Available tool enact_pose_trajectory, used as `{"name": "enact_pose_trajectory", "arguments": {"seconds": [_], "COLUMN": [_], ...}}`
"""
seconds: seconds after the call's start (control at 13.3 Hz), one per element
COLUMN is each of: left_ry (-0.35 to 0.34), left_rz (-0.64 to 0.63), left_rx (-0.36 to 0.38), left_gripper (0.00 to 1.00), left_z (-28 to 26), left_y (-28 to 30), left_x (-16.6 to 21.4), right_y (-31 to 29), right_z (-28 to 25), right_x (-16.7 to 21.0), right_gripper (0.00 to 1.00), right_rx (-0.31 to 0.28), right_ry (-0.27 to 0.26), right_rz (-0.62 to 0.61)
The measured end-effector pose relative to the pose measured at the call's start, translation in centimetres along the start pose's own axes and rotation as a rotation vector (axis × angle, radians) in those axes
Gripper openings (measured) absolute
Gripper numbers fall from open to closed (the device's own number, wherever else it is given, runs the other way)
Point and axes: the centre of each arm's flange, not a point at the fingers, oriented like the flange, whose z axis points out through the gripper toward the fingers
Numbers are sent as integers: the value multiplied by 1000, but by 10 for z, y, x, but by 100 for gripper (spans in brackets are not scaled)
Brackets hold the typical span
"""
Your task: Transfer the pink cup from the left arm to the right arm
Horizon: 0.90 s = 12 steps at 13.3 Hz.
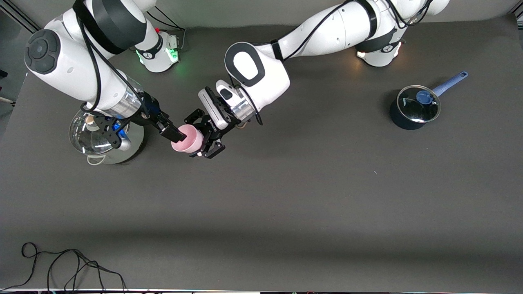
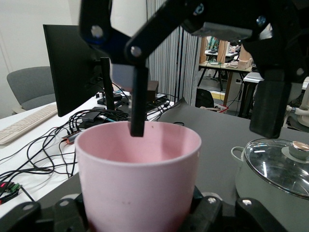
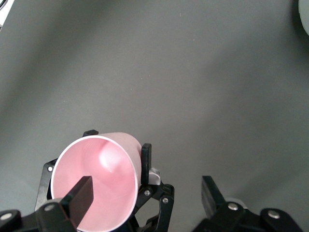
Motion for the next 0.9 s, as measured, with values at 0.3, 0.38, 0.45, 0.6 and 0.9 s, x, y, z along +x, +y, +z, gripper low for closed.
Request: {"name": "enact_pose_trajectory", "arguments": {"seconds": [0.3, 0.38, 0.45, 0.6, 0.9], "left_ry": [1, 1, 1, 1, 2], "left_rz": [-1, -1, -1, -3, -5], "left_rx": [1, 1, 1, 1, -1], "left_gripper": [65, 65, 65, 65, 65], "left_z": [0, 0, 0, 0, 0], "left_y": [0, 0, 0, 0, 1], "left_x": [1, 1, 1, 1, 1], "right_y": [-1, -1, -1, -1, -3], "right_z": [0, 0, -1, -1, -2], "right_x": [0, 0, 1, 1, 0], "right_gripper": [70, 56, 46, 24, 2], "right_rx": [6, 7, 9, 13, 25], "right_ry": [2, 2, 3, 3, 4], "right_rz": [1, 2, 2, 2, 4]}}
